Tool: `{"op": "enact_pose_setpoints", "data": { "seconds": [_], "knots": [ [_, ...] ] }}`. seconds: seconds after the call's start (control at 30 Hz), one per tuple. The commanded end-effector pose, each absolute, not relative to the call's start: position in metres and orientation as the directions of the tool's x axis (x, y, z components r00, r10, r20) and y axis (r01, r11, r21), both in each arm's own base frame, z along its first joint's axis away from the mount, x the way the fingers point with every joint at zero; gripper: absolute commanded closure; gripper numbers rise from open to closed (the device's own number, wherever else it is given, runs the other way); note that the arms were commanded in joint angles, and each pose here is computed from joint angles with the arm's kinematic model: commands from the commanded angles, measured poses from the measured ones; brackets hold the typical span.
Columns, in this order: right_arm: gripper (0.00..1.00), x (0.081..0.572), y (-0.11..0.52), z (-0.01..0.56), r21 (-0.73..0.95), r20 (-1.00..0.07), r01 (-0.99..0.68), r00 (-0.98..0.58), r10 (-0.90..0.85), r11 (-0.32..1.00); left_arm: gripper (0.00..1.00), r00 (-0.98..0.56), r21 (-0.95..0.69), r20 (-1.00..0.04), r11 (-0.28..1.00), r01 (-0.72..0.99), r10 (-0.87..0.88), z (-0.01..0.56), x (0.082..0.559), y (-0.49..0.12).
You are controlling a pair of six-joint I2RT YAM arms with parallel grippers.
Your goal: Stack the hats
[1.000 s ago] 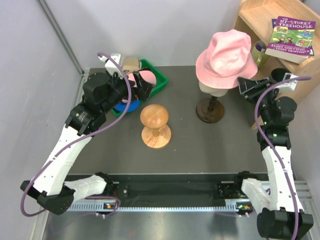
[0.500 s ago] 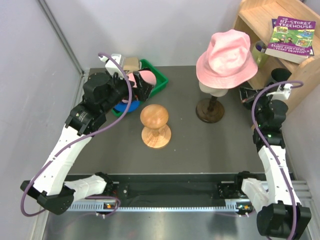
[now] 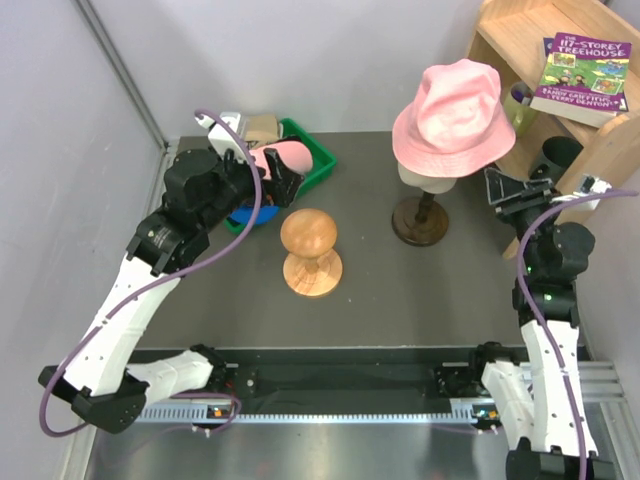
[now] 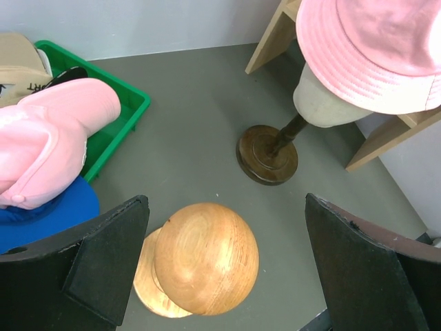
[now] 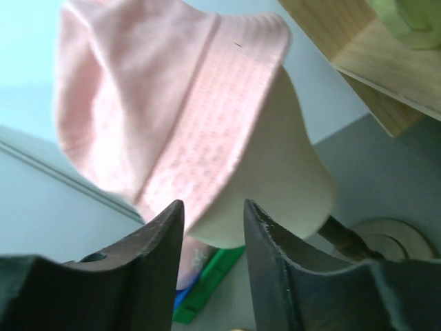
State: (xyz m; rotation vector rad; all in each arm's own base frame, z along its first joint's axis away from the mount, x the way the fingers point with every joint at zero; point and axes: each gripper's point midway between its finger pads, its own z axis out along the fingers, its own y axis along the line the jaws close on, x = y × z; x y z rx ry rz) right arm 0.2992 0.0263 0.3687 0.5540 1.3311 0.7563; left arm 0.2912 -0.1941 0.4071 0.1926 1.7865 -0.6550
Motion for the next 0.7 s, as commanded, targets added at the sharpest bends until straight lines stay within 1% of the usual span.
{"op": "enact_pose_setpoints", "data": {
  "seconds": [0.0, 0.03, 0.13, 0.33, 0.43, 0.47, 0.57, 0.6, 0.67],
  "knots": [
    [0.55, 0.298, 0.031, 0.407, 0.732, -0.623, -0.276, 0.099, 0.776, 0.623, 0.01, -0.283, -0.323, -0.936, 0.832, 0.450, -0.210, 0.418, 0.286, -0.188],
    [0.52, 0.302, 0.031, 0.405, 0.738, -0.615, -0.282, 0.094, 0.783, 0.613, 0.01, -0.286, -0.327, -0.935, 0.829, 0.453, -0.212, 0.418, 0.286, -0.188],
    [0.47, 0.309, 0.031, 0.413, 0.731, -0.607, -0.313, 0.107, 0.787, 0.606, 0.01, -0.285, -0.328, -0.934, 0.829, 0.453, -0.214, 0.418, 0.286, -0.188],
    [0.43, 0.327, 0.029, 0.420, 0.720, -0.603, -0.339, 0.124, 0.788, 0.605, 0.01, -0.282, -0.315, -0.938, 0.834, 0.453, -0.201, 0.419, 0.286, -0.187],
    [0.43, 0.332, 0.028, 0.422, 0.715, -0.601, -0.349, 0.135, 0.788, 0.606, 0.01, -0.285, -0.310, -0.939, 0.835, 0.454, -0.194, 0.417, 0.287, -0.188],
    [0.44, 0.332, 0.027, 0.424, 0.713, -0.599, -0.354, 0.143, 0.788, 0.606, 0.01, -0.283, -0.310, -0.939, 0.836, 0.453, -0.195, 0.418, 0.287, -0.188],
    [0.49, 0.331, 0.027, 0.426, 0.701, -0.606, -0.359, 0.157, 0.780, 0.617, 0.01, -0.282, -0.307, -0.940, 0.836, 0.454, -0.192, 0.418, 0.288, -0.188],
    [0.53, 0.331, 0.026, 0.428, 0.698, -0.606, -0.361, 0.163, 0.779, 0.619, 0.01, -0.283, -0.305, -0.940, 0.836, 0.456, -0.188, 0.417, 0.288, -0.188],
    [0.58, 0.333, 0.025, 0.424, 0.704, -0.606, -0.347, 0.162, 0.779, 0.620, 0.01, -0.282, -0.302, -0.941, 0.837, 0.456, -0.186, 0.417, 0.288, -0.188]
  ]
}}
